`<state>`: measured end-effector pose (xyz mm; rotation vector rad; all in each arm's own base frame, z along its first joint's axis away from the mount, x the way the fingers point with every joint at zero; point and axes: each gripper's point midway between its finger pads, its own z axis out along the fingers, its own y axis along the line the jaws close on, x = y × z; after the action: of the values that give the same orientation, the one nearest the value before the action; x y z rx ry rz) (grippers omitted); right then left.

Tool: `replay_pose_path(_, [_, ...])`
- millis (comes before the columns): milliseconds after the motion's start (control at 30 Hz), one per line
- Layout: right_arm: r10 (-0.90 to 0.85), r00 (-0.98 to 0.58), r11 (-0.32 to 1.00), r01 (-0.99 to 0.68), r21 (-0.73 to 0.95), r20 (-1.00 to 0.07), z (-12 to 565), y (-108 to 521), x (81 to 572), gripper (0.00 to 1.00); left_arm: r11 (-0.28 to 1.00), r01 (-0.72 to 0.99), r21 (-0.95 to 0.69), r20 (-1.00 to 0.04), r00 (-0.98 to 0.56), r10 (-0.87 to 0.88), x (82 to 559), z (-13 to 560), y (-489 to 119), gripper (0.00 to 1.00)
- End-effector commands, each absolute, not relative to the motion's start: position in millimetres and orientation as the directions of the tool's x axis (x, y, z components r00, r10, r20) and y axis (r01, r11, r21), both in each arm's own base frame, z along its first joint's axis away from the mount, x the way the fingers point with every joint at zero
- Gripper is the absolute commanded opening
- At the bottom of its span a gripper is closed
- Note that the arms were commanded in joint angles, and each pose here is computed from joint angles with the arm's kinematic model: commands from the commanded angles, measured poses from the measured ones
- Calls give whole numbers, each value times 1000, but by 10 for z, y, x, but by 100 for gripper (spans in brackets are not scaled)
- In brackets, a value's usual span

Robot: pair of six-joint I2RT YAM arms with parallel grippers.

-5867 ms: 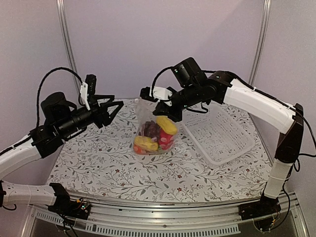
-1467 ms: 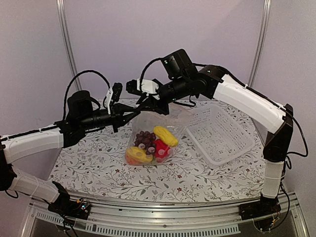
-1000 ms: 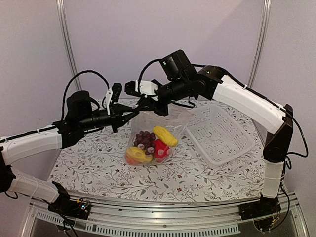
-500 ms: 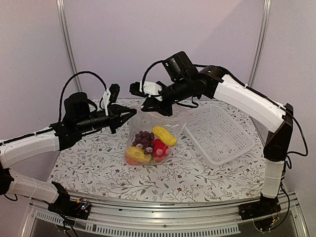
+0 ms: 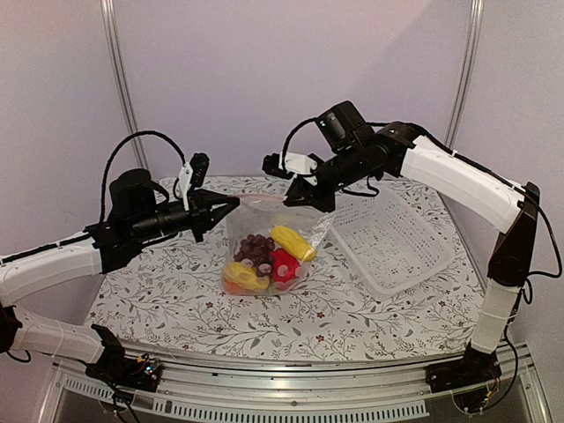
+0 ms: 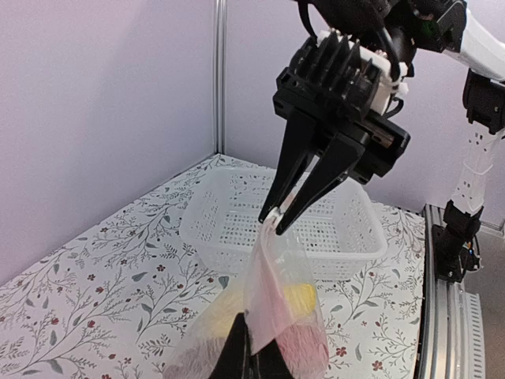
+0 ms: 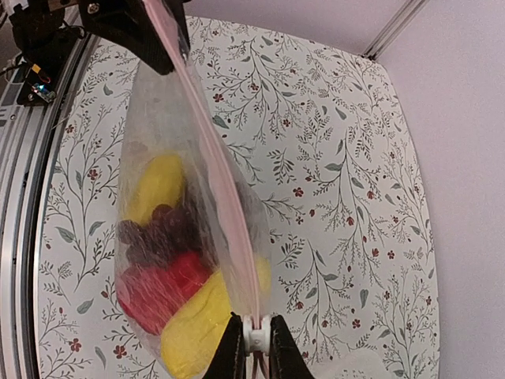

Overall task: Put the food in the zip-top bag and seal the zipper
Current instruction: Zip the zipper on the zipper food storage bag.

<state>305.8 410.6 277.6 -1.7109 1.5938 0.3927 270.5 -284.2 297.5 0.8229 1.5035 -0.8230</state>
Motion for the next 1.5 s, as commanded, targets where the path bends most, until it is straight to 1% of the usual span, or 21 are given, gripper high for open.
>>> replay_pose_path(0, [-810,40,154,-948,-278,-585,2566,3574,3206,5,541,841,-6,-1000,-3,-6,2736,3192,-2700,0])
replay_pose_path(300, [-829,-40,212,-945,-248,-558,2448,3192,3256,5,556,831,-11,-1000,-7,-9,2769,3173,-2626,0])
replay_pose_path(567, [-846,-88,238,-945,-224,-526,2323,2946,3235,5,561,828,-14,-1000,-11,-8,2785,3151,-2590,0])
replay_pose_path(1100, [-858,-133,256,-948,-187,-496,2182,2784,3154,6,578,816,-17,-1000,-16,-8,2815,3122,-2520,0])
replay_pose_path(1467, [-857,-140,261,-948,-182,-496,2184,2771,3165,7,580,814,-32,-999,-35,-7,2858,3045,-2526,0])
